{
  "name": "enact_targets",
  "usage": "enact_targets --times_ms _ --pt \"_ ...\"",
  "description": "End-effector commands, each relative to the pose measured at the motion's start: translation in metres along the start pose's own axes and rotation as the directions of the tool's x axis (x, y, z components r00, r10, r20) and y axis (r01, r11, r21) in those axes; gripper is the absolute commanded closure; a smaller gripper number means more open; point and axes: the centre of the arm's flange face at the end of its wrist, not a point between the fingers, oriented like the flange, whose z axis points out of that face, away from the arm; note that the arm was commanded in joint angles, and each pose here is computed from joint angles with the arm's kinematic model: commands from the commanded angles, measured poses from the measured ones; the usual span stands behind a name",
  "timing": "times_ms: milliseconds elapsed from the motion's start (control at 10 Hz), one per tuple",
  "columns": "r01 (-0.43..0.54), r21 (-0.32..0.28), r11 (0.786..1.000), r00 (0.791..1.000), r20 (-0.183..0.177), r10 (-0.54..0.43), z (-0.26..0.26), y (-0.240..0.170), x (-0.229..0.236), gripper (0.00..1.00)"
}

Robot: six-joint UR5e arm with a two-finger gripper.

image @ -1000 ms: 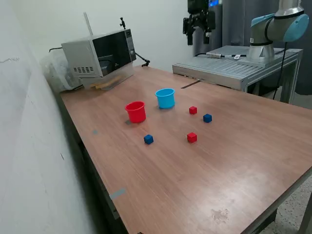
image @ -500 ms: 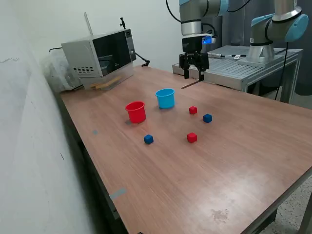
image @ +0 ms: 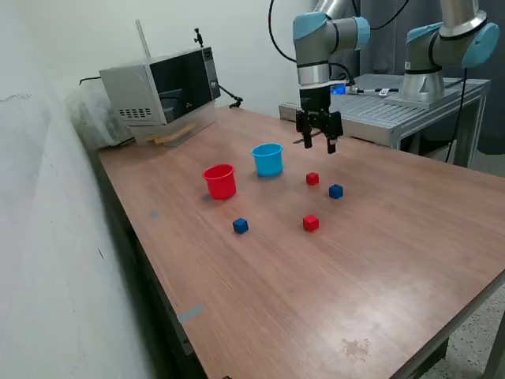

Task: Place red objects in the red bin, and blue objects in the blue bin.

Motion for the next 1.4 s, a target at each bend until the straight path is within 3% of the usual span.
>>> enact_targets --times_ms 0,500,1300 --pt "0.011 0.020 1.000 1.000 0.001 -0.011 0.022 -0.010 -0.001 0.00" --pt "0.127 0.070 0.989 0.992 -0.013 -0.126 0.055 -0.008 -0.006 0.00" --pt "0.175 0.051 0.983 0.985 0.005 -0.175 0.069 0.023 -0.022 0.00"
